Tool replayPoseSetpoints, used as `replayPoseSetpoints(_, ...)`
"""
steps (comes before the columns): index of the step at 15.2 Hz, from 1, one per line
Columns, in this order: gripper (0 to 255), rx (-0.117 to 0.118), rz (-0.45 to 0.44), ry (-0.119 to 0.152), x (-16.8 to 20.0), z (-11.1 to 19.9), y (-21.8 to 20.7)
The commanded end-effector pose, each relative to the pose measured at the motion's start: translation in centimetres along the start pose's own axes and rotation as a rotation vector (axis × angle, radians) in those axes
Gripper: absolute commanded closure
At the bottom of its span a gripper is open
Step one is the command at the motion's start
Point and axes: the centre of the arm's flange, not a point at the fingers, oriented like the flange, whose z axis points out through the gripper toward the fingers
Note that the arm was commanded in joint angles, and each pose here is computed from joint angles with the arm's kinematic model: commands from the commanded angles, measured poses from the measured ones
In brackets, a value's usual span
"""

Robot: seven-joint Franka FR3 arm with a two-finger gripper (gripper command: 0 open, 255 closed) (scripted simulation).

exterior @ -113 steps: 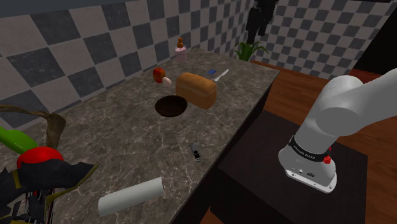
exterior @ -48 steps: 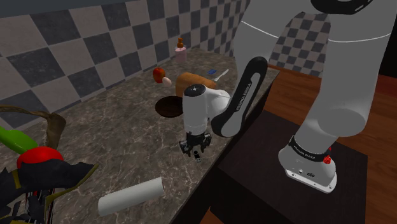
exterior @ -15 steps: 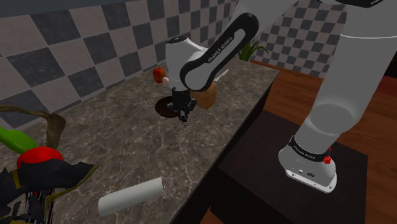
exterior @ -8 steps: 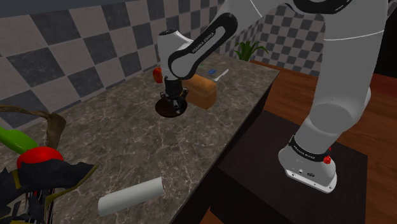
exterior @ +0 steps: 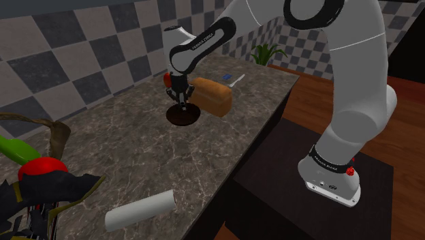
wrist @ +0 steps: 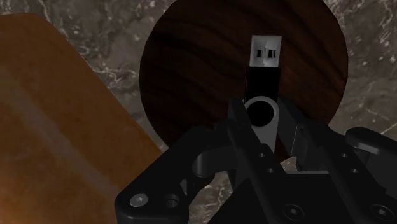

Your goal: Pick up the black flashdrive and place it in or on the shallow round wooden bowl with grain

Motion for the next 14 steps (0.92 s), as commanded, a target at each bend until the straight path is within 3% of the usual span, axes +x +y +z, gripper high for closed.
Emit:
replayPoseSetpoints(1, 255, 0.000, 0.000, 0.000, 0.6, 0.6, 0.0)
replayPoseSetpoints(14, 255, 0.000, 0.000, 0.000, 0.7, 6.8, 0.0)
